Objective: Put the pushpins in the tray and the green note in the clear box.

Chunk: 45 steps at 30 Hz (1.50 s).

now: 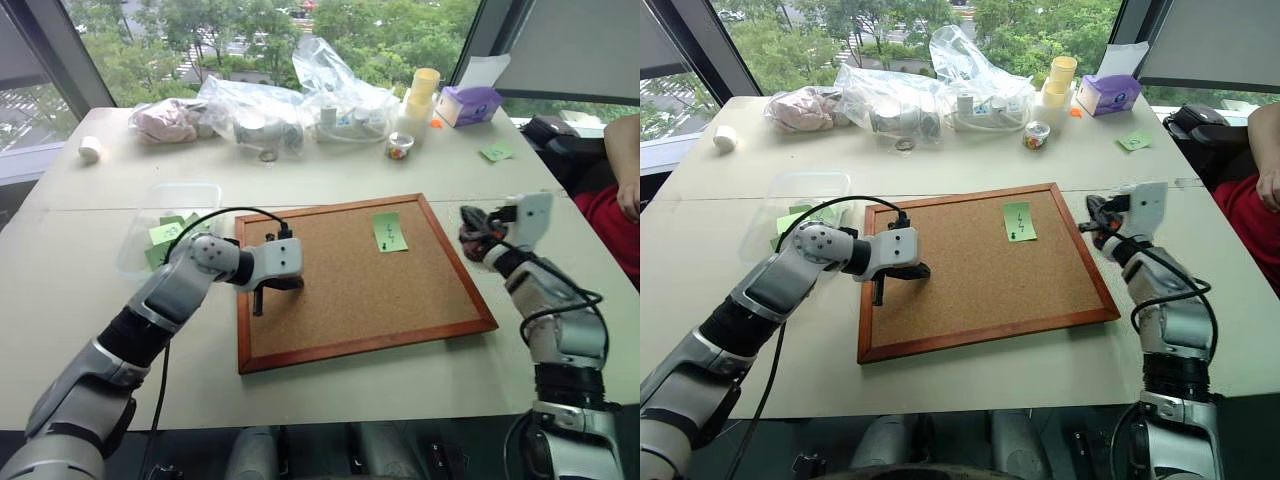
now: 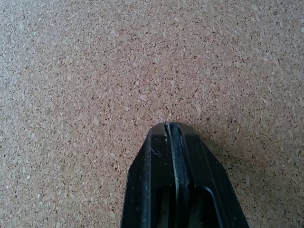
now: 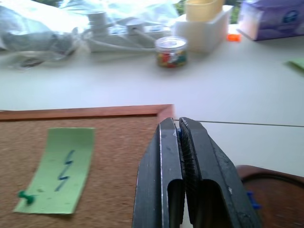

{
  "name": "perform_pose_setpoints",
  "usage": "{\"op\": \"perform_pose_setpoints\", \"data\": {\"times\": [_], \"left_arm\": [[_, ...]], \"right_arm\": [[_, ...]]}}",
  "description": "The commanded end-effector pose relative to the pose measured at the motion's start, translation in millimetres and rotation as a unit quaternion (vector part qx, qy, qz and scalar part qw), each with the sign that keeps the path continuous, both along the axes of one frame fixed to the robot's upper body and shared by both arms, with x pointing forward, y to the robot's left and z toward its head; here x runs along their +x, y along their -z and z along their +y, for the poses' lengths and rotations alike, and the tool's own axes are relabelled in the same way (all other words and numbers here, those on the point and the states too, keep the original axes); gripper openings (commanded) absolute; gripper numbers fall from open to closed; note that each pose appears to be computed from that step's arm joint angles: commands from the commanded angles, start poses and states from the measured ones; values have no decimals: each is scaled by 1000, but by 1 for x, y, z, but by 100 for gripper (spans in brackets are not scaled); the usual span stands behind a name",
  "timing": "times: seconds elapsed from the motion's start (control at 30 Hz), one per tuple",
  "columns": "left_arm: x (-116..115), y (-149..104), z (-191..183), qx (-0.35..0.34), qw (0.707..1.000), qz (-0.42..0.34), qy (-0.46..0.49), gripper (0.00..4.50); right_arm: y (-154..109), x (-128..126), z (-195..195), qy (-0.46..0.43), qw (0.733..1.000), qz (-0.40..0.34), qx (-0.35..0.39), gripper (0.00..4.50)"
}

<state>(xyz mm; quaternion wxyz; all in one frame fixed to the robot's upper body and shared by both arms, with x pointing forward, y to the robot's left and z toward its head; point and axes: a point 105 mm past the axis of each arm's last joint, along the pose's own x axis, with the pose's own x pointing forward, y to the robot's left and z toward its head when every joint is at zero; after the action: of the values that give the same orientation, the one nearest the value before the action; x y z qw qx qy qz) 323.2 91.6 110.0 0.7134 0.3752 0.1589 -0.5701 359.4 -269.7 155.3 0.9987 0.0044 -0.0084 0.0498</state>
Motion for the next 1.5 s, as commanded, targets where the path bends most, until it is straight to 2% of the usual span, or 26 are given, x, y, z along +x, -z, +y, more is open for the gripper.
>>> {"op": "perform_pose_setpoints", "data": {"times": [0.03, 0.43, 0.47, 0.53, 0.7, 0.73, 1.0, 1.17, 1.23, 1.5], "left_arm": [[-1, 7, 9, 12, 1000, 18, -9, 0], [4, 6, 10, 13, 1000, 12, -9, 0], [3, 7, 10, 12, 1000, 13, -10, 0], [3, 7, 10, 12, 1000, 13, -11, 0], [3, 6, 10, 10, 1000, 13, -16, 0], [3, 6, 10, 10, 1000, 14, -16, 0], [3, 6, 10, 7, 1000, 12, -18, 0], [3, 6, 9, 7, 1000, 10, -18, 0], [3, 6, 9, 7, 1000, 10, -18, 0], [2, 7, 10, 7, 1000, 11, -20, 0]], "right_arm": [[5, -4, -25, 44, 999, 27, -5, 7], [33, 6, -37, 65, 994, 89, 9, 7], [34, 7, -38, 65, 994, 90, 9, 64], [35, 8, -39, 65, 994, 90, 9, 129], [32, 9, -42, 73, 994, 84, 9, 402], [32, 9, -42, 74, 994, 82, 11, 445], [22, 10, -40, 73, 995, 56, 37, 445], [7, 13, -50, 100, 980, 25, 170, 445], [7, 12, -53, 104, 974, 27, 198, 445], [6, 9, -45, 80, 983, 29, 164, 445]]}}
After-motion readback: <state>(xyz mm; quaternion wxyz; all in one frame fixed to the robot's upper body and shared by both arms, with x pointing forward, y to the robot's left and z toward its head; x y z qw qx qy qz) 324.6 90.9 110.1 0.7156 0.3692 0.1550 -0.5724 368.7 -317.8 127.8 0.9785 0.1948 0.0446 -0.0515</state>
